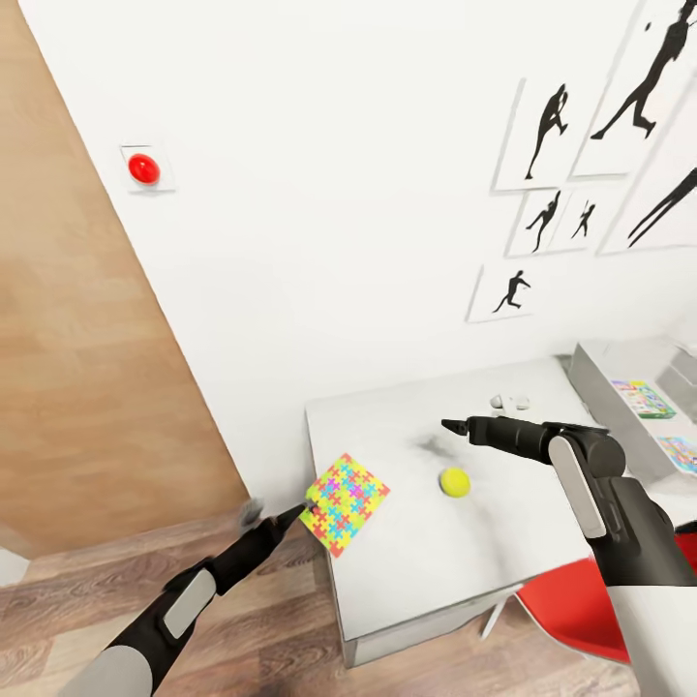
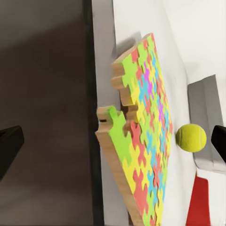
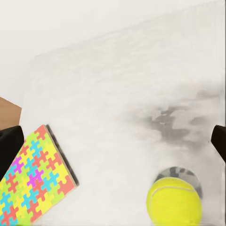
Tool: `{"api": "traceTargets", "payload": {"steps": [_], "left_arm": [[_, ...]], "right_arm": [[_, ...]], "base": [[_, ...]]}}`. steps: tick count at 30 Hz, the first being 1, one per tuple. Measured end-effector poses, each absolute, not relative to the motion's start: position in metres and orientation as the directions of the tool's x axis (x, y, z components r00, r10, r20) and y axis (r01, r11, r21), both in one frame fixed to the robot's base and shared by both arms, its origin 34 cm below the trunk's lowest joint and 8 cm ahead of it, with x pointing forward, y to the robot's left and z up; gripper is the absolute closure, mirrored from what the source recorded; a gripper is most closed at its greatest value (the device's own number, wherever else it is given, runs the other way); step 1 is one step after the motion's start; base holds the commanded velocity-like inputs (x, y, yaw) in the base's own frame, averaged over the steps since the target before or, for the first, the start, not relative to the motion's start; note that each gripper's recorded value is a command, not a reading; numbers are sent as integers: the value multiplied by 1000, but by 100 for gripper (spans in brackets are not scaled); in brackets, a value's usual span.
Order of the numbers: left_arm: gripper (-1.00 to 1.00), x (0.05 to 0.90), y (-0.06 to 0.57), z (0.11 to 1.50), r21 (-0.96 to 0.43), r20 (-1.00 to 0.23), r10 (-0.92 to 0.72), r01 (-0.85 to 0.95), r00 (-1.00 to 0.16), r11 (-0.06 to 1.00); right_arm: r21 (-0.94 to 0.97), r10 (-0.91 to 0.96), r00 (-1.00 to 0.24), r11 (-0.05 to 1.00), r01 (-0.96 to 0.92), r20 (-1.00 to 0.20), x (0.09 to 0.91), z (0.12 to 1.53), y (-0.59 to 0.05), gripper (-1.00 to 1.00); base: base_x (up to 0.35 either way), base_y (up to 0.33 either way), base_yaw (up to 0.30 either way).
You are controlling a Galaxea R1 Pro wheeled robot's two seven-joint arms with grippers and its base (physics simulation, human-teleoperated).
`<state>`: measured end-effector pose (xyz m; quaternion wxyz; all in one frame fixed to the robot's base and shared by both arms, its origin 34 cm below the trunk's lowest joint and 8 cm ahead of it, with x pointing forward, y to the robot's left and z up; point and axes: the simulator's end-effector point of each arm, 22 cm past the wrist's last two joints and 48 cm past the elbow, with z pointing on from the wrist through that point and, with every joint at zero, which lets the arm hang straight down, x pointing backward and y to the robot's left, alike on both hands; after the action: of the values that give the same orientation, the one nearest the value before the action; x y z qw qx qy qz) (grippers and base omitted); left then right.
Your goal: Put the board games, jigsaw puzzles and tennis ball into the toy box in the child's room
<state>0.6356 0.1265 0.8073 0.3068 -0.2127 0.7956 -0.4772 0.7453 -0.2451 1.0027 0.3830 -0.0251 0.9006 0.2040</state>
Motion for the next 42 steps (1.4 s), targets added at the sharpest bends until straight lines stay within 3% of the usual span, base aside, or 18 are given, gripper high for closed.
{"api": "traceTargets", "payload": {"steps": [15, 40, 41, 42], "left_arm": [[-100, 636, 127, 808, -890, -286, -631, -45, -721, 454], [-100, 636, 128, 807, -887, -290, -632, -46, -719, 459], [100, 636, 128, 807, -887, -290, -632, -46, -719, 459], [100, 636, 128, 807, -888, -289, -632, -46, -719, 458]], "right_arm": [[349, 112, -707, 915, -200, -698, 744, 1001, -245, -100], [354, 111, -725, 915, -192, -680, 735, 989, -245, -100], [355, 112, -725, 915, -191, -679, 734, 988, -245, -100], [355, 112, -726, 915, -191, -679, 734, 988, -245, -100]], "base": [[0, 0, -235], [0, 0, -30], [0, 0, -2], [0, 0, -1]]}}
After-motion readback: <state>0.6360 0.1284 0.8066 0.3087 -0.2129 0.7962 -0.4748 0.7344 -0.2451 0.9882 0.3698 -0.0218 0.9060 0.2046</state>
